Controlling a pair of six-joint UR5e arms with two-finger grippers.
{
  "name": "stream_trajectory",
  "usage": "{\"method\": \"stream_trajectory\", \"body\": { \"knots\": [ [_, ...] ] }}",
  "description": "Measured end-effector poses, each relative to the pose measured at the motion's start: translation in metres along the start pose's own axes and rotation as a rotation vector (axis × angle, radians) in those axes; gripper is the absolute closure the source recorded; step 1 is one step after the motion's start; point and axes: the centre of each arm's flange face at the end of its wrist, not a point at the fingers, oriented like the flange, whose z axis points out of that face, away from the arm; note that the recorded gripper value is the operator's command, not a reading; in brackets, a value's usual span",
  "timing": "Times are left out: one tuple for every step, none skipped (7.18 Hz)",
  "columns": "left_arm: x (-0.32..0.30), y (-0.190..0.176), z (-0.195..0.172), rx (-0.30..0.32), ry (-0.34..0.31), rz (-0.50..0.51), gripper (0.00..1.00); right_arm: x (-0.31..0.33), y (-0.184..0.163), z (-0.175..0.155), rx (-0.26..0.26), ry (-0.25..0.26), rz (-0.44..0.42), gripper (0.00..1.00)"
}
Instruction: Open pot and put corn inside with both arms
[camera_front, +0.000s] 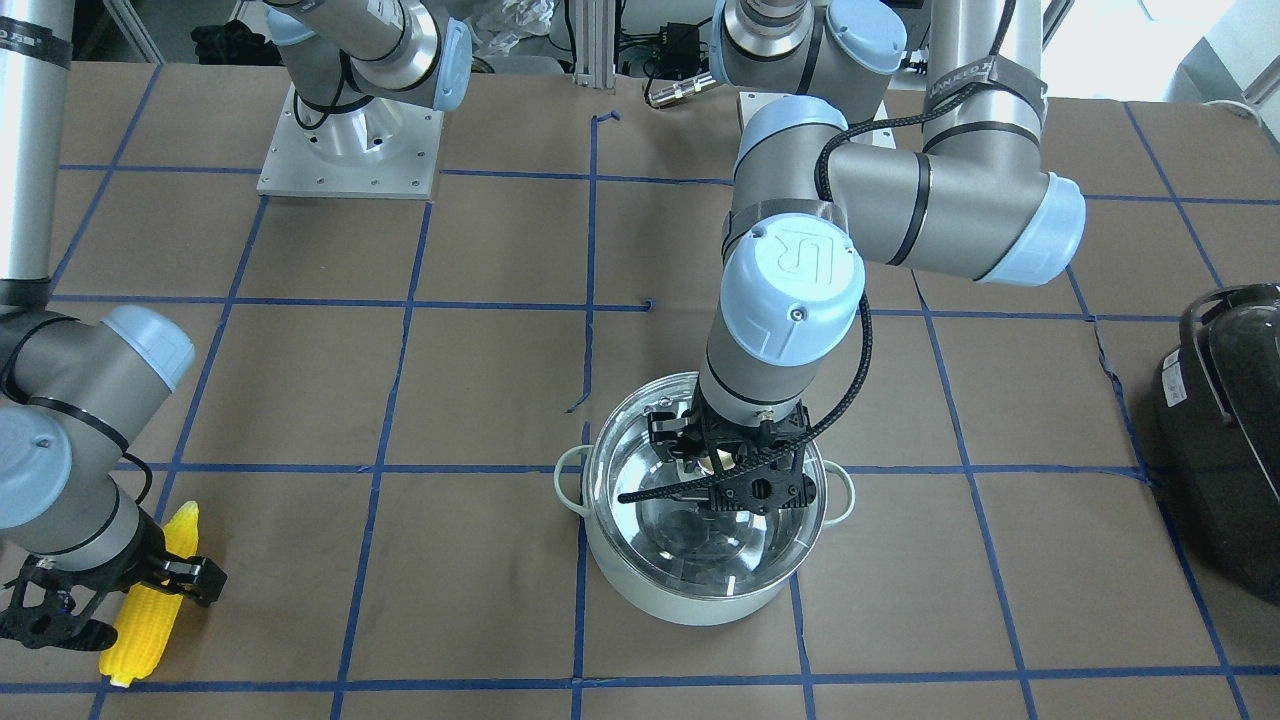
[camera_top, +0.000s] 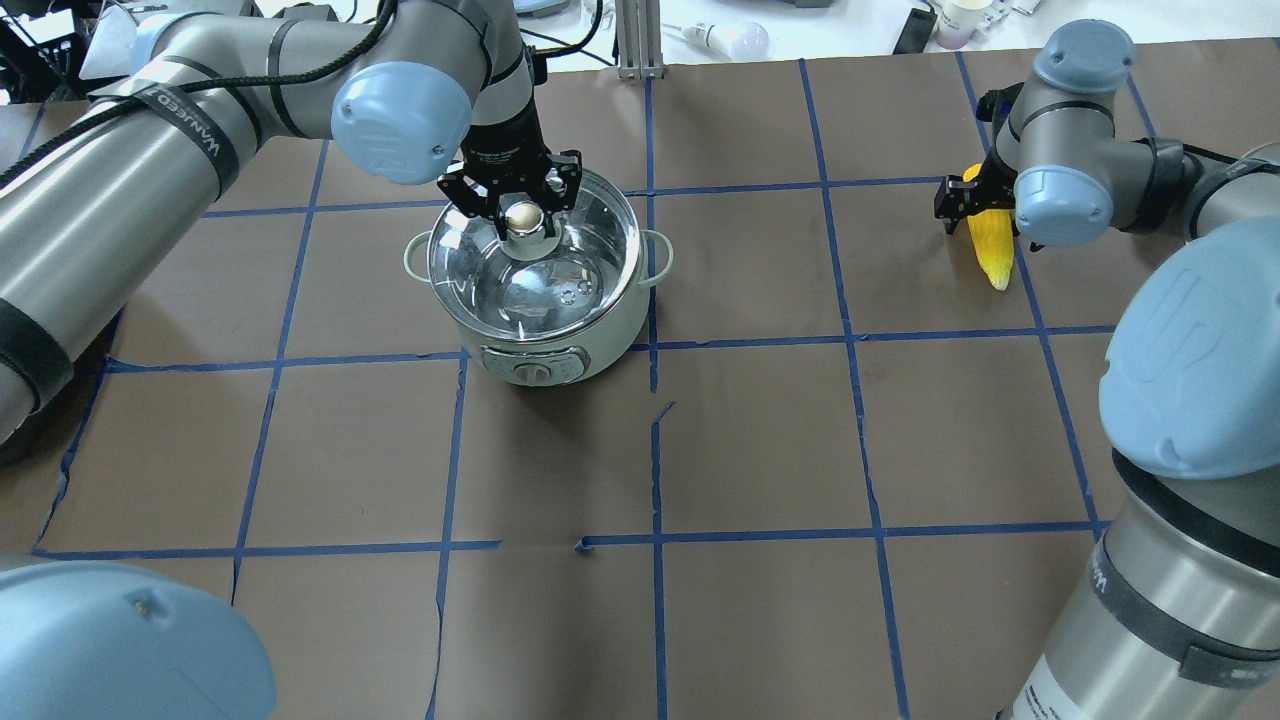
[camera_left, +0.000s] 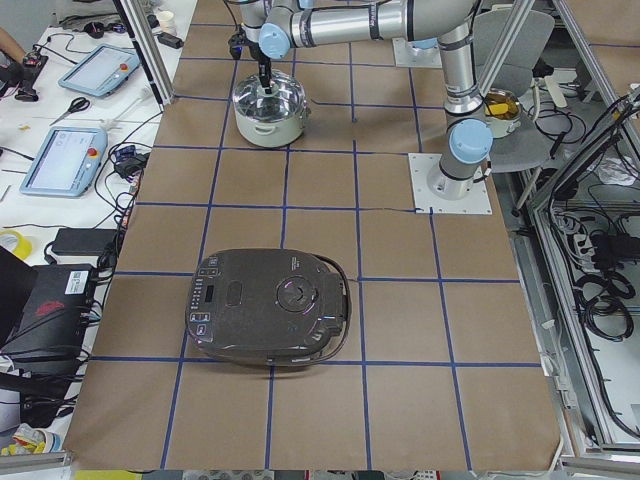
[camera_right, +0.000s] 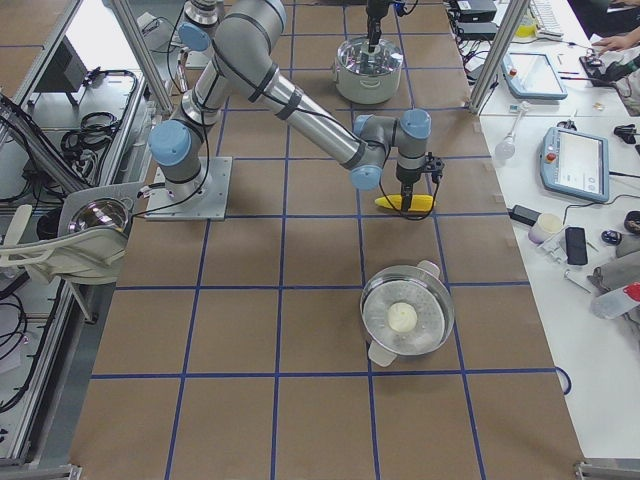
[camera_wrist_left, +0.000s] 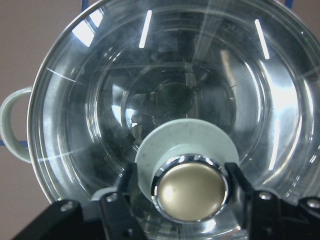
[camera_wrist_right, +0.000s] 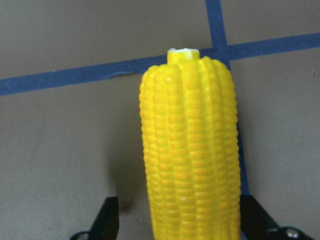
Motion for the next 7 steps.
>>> {"method": "stream_trajectory", "body": {
  "knots": [
    [0.0,0.0,-0.007,0.011,0.005,-0.002,0.97,0.001,0.0,0.0,0.0,0.001,0.0,1.0],
    [-0.001,0.0,-0.02,0.023,0.008,-0.001,1.0,0.001,-0.001,-0.002,0.002,0.0,0.0,1.0],
    [-0.01,-0.004,-0.041,0.024,0.004,0.015,1.0,0.002,-0.003,-0.009,0.01,-0.004,-0.002,1.0],
    [-0.031,-0.013,-0.056,0.02,-0.012,0.03,1.0,0.0,-0.006,-0.023,0.029,-0.008,-0.011,1.0],
    [-0.066,-0.026,-0.062,0.016,-0.037,0.027,1.0,-0.011,-0.008,-0.045,0.055,-0.022,-0.027,1.0],
    [-0.106,-0.038,-0.061,0.002,-0.063,0.016,1.0,-0.035,-0.009,-0.071,0.079,-0.044,-0.057,1.0],
    [-0.157,-0.05,-0.056,-0.027,-0.092,0.0,1.0,-0.078,-0.008,-0.109,0.094,-0.061,-0.118,1.0]
  ]
}}
